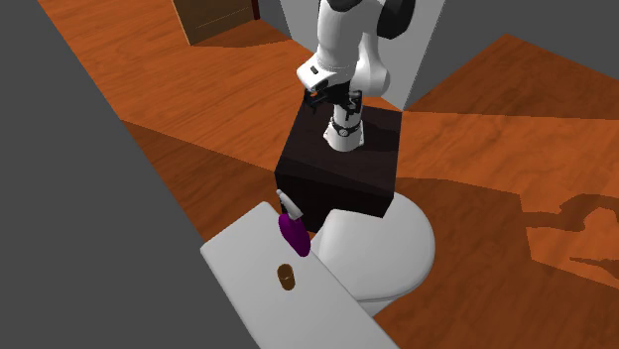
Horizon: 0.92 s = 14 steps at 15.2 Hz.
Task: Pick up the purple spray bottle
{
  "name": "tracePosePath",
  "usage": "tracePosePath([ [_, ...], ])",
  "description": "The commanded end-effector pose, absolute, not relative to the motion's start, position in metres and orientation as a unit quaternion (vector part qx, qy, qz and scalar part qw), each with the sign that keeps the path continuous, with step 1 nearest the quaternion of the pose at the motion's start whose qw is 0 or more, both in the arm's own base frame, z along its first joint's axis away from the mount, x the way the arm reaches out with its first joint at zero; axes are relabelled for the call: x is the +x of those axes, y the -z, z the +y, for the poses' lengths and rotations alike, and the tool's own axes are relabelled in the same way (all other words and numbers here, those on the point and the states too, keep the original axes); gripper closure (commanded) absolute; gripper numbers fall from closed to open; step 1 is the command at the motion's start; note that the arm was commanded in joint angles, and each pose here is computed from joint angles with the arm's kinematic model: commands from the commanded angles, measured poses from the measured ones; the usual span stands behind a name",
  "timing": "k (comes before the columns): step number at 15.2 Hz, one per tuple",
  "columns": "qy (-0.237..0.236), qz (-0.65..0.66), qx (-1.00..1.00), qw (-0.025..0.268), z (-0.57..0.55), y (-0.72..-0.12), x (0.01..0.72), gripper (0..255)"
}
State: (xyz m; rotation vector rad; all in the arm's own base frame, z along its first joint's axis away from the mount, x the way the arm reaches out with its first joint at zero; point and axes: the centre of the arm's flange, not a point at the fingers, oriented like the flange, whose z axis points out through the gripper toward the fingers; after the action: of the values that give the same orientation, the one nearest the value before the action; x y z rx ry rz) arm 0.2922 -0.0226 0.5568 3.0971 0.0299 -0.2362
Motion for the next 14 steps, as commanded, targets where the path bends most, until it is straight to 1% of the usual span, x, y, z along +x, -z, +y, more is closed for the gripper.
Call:
tracePosePath([
  [1,0.076,0.01,0.997,0.018,-0.023,-0.557,0.292,0],
  [14,-0.088,0.247,0.963,-0.059,-0.107,-0.517,0.403,0],
])
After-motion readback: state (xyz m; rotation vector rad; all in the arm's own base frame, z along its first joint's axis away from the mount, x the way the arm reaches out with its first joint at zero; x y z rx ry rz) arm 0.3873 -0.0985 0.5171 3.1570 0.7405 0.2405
